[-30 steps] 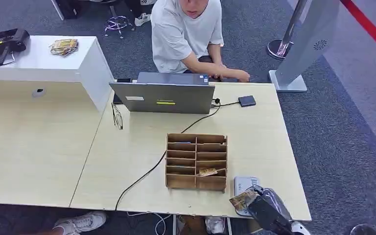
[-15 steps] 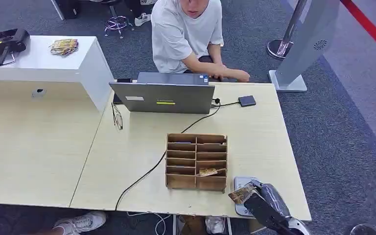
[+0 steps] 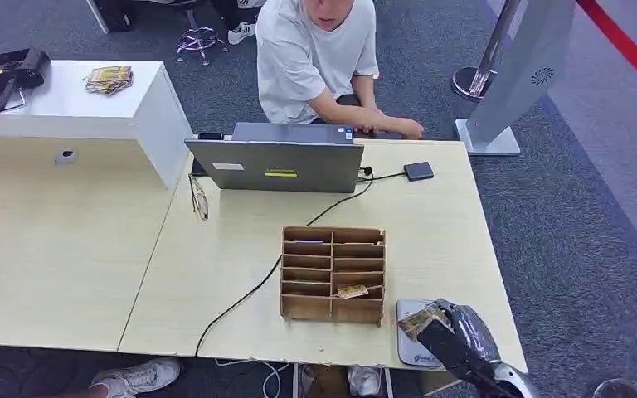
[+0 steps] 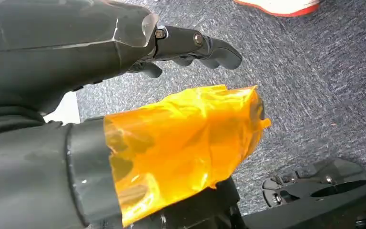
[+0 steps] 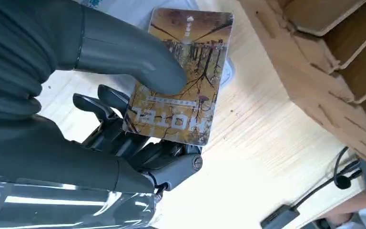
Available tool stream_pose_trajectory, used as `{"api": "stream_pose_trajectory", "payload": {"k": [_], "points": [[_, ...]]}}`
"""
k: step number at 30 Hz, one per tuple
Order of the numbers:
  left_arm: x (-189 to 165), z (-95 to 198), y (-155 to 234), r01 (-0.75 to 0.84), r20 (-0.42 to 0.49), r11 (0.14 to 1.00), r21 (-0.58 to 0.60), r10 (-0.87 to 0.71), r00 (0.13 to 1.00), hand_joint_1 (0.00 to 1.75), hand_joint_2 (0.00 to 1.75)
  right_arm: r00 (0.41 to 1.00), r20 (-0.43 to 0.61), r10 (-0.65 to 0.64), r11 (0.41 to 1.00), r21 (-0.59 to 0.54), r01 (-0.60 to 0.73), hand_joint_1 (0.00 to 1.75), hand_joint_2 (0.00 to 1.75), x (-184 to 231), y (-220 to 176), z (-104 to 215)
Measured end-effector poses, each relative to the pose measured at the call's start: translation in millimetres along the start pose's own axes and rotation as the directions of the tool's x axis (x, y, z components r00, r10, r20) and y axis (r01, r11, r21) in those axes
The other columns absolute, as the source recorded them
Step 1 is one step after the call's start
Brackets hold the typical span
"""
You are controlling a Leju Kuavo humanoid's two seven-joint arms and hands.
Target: Pass the card to the sensor for recognition and then transmit it.
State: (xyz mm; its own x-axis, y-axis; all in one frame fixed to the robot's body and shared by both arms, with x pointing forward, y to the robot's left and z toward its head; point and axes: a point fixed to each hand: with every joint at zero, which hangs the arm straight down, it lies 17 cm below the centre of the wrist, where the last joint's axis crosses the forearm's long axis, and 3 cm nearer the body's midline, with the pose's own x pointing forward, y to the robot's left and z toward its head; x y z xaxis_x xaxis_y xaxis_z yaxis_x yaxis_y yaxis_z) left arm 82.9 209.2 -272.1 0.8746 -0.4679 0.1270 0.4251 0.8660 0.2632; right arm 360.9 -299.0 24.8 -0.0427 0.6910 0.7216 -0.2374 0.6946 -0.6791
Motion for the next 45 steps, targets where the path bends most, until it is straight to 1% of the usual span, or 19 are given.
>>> {"api": "stream_pose_trajectory", "payload": {"k": [7, 17, 28, 35, 40, 43, 45], "points": [[0.0, 0.0, 0.0, 0.002, 0.0, 1.0, 0.0, -0.002, 1.0, 0.0, 0.0, 0.999, -0.038, 0.021, 1.0, -0.004, -0.021, 1.75, 1.75, -13.2, -4.5, -2.2], [2.0, 1.2, -3.3, 0.003, 0.003, 1.0, -0.005, -0.003, 1.0, 0.0, 0.0, 0.991, -0.079, 0.112, 0.994, -0.01, -0.113, 1.75, 1.75, -23.1, -4.9, -3.6], [2.1, 1.3, -3.5, 0.003, 0.003, 1.0, -0.005, -0.003, 1.0, 0.0, 0.0, 0.986, -0.083, 0.146, 0.989, -0.014, -0.148, 1.75, 1.75, -19.2, 1.5, -5.4], [1.7, 1.3, -3.7, 0.006, 0.001, 1.0, -0.005, -0.006, 1.0, 0.0, 0.0, 0.98, -0.087, 0.181, 0.981, -0.047, -0.186, 1.75, 1.75, -17.4, -1.0, -5.8], [1.4, 1.5, -4.2, 0.008, -0.001, 1.0, -0.006, -0.008, 1.0, 0.0, 0.0, 0.961, -0.107, 0.254, 0.957, -0.113, -0.266, 1.75, 1.75, -18.2, -14.7, -6.3], [0.2, 1.8, -5.3, 0.013, -0.008, 1.0, -0.009, -0.013, 1.0, 0.0, 0.0, 0.935, -0.14, 0.325, 0.924, -0.163, -0.346, 1.75, 1.75, -18.3, -25.9, -6.8], [0.4, 1.9, -5.8, 0.017, -0.007, 1.0, -0.011, -0.018, 1.0, 0.0, 0.0, 0.91, -0.16, 0.381, 0.891, -0.201, -0.408, 1.75, 1.75, -15.6, -34.5, -6.8]]}}
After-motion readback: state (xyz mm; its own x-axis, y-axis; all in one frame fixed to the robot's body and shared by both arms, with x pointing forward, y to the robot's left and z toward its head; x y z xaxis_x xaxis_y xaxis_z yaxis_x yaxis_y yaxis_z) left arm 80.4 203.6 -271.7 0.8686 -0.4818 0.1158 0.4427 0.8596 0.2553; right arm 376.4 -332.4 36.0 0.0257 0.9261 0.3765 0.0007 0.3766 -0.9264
